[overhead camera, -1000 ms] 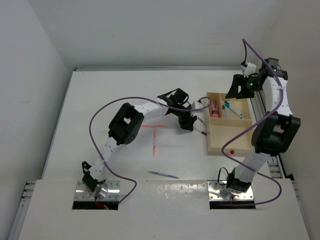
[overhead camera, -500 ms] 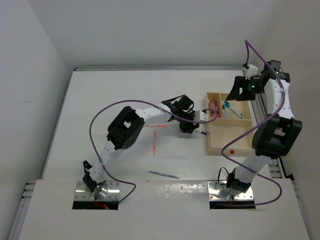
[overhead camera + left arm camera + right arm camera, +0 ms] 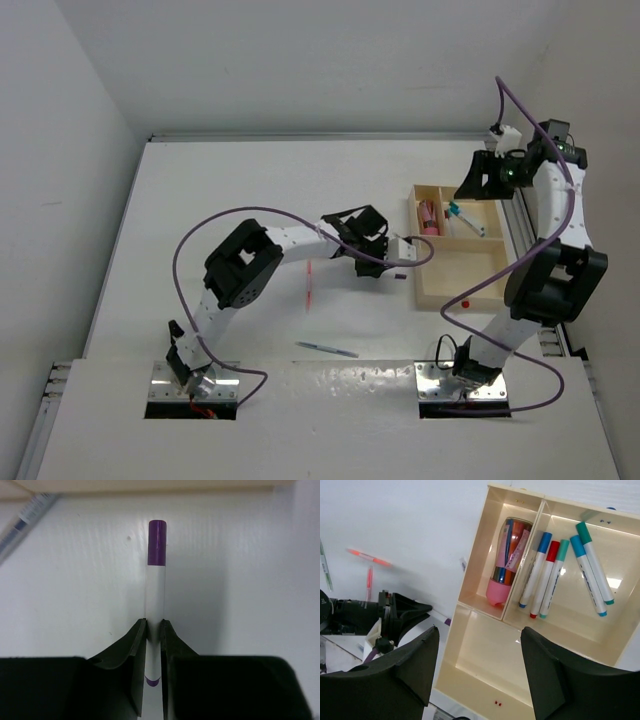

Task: Sort the stationery into containers
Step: Grab a piece of stationery with the left arm, then pass the stationery from the left arm to the right

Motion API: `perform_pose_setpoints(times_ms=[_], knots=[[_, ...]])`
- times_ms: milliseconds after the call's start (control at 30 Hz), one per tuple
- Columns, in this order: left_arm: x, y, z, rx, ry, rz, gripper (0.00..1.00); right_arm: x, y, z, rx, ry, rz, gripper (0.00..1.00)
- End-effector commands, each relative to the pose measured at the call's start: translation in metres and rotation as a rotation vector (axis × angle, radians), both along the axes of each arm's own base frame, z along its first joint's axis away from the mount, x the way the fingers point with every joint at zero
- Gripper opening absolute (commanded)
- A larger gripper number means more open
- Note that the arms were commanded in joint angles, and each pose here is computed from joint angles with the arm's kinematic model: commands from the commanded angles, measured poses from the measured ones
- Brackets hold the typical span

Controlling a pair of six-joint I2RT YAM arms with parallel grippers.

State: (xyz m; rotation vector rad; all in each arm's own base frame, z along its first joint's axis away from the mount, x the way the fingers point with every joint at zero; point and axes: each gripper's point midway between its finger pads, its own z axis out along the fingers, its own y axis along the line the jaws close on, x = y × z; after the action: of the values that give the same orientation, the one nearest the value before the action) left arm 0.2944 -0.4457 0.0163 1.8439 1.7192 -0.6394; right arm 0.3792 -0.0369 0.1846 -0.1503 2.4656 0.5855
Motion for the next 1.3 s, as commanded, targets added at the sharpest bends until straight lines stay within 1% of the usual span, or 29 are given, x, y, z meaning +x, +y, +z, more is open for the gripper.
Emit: perform_pose_setpoints(times_ms=[0, 67, 100, 167, 233, 267, 300, 333, 367, 433, 467, 500, 533, 567, 600, 633, 700, 733, 767, 800, 833, 867, 900, 933, 1033, 1100, 1167, 1233, 1267], knots=[[-0.044, 0.066, -0.044, 0.217, 0.159, 0.061, 0.00, -0.011, 0.009, 0.026, 0.023, -0.064, 0.015, 0.66], [-0.041, 0.083, -0.037, 0.196, 0.196, 0.123, 0.00, -0.015, 0.016, 0.033, 0.048, -0.086, 0.016, 0.66], [-0.044, 0.083, -0.033, 0.183, 0.205, 0.127, 0.00, -0.016, 0.018, 0.035, 0.062, -0.093, 0.016, 0.66], [-0.034, 0.088, -0.019, 0.122, 0.227, 0.169, 0.00, -0.018, 0.028, 0.044, 0.115, -0.119, 0.024, 0.66], [-0.023, 0.089, 0.012, 0.001, 0.276, 0.231, 0.00, -0.021, 0.037, 0.051, 0.173, -0.147, 0.002, 0.66], [-0.013, 0.081, 0.041, -0.098, 0.279, 0.273, 0.00, -0.018, 0.045, 0.058, 0.225, -0.166, -0.013, 0.66], [-0.007, 0.080, 0.057, -0.168, 0.315, 0.285, 0.00, -0.024, 0.051, 0.057, 0.244, -0.176, -0.013, 0.66], [0.004, 0.073, 0.076, -0.247, 0.306, 0.299, 0.00, -0.025, 0.057, 0.061, 0.257, -0.194, -0.004, 0.66], [0.007, 0.070, 0.095, -0.303, 0.344, 0.333, 0.00, -0.026, 0.062, 0.067, 0.294, -0.202, -0.017, 0.66], [0.020, 0.066, 0.124, -0.398, 0.356, 0.334, 0.00, -0.028, 0.070, 0.075, 0.314, -0.268, -0.009, 0.67], [0.024, 0.061, 0.146, -0.473, 0.401, 0.355, 0.00, -0.028, 0.078, 0.075, 0.347, -0.279, -0.013, 0.68], [0.028, 0.062, 0.157, -0.505, 0.416, 0.365, 0.00, -0.029, 0.082, 0.079, 0.353, -0.298, -0.009, 0.69], [0.038, 0.055, 0.178, -0.579, 0.387, 0.352, 0.00, -0.034, 0.092, 0.088, 0.358, -0.326, 0.013, 0.70], [0.036, 0.054, 0.190, -0.612, 0.436, 0.356, 0.00, -0.033, 0.098, 0.088, 0.381, -0.338, 0.007, 0.70], [0.041, 0.052, 0.206, -0.668, 0.421, 0.339, 0.00, -0.033, 0.104, 0.090, 0.387, -0.348, 0.013, 0.72], [0.039, 0.052, 0.214, -0.695, 0.479, 0.360, 0.00, -0.036, 0.116, 0.094, 0.407, -0.349, 0.024, 0.72], [0.039, 0.053, 0.230, -0.753, 0.522, 0.352, 0.00, -0.032, 0.126, 0.092, 0.400, -0.367, 0.026, 0.73], [0.041, 0.052, 0.249, -0.826, 0.504, 0.319, 0.00, -0.032, 0.139, 0.092, 0.404, -0.360, 0.049, 0.73], [0.038, 0.054, 0.254, -0.846, 0.584, 0.340, 0.00, -0.029, 0.145, 0.090, 0.416, -0.347, 0.052, 0.73], [0.037, 0.054, 0.259, -0.867, 0.603, 0.337, 0.00, -0.026, 0.150, 0.088, 0.415, -0.336, 0.049, 0.73], [0.036, 0.054, 0.272, -0.916, 0.593, 0.305, 0.00, -0.028, 0.161, 0.087, 0.429, -0.318, 0.065, 0.73], [0.035, 0.056, 0.275, -0.929, 0.632, 0.312, 0.00, -0.024, 0.166, 0.085, 0.433, -0.313, 0.069, 0.73], [0.034, 0.056, 0.281, -0.947, 0.627, 0.298, 0.00, -0.021, 0.169, 0.084, 0.430, -0.309, 0.061, 0.73], [0.032, 0.056, 0.286, -0.964, 0.634, 0.286, 0.00, -0.020, 0.182, 0.083, 0.439, -0.299, 0.084, 0.73], [0.031, 0.059, 0.294, -0.988, 0.663, 0.291, 0.00, -0.016, 0.196, 0.087, 0.446, -0.295, 0.094, 0.72], [0.029, 0.060, 0.296, -0.996, 0.667, 0.289, 0.00, -0.013, 0.206, 0.085, 0.449, -0.283, 0.105, 0.70], [0.028, 0.061, 0.299, -1.005, 0.671, 0.289, 0.00, -0.009, 0.213, 0.084, 0.443, -0.284, 0.103, 0.62], [0.025, 0.061, 0.300, -1.009, 0.677, 0.286, 0.00, -0.004, 0.218, 0.087, 0.445, -0.295, 0.103, 0.51], [0.025, 0.061, 0.299, -1.008, 0.681, 0.286, 0.00, -0.003, 0.220, 0.084, 0.444, -0.286, 0.103, 0.36]])
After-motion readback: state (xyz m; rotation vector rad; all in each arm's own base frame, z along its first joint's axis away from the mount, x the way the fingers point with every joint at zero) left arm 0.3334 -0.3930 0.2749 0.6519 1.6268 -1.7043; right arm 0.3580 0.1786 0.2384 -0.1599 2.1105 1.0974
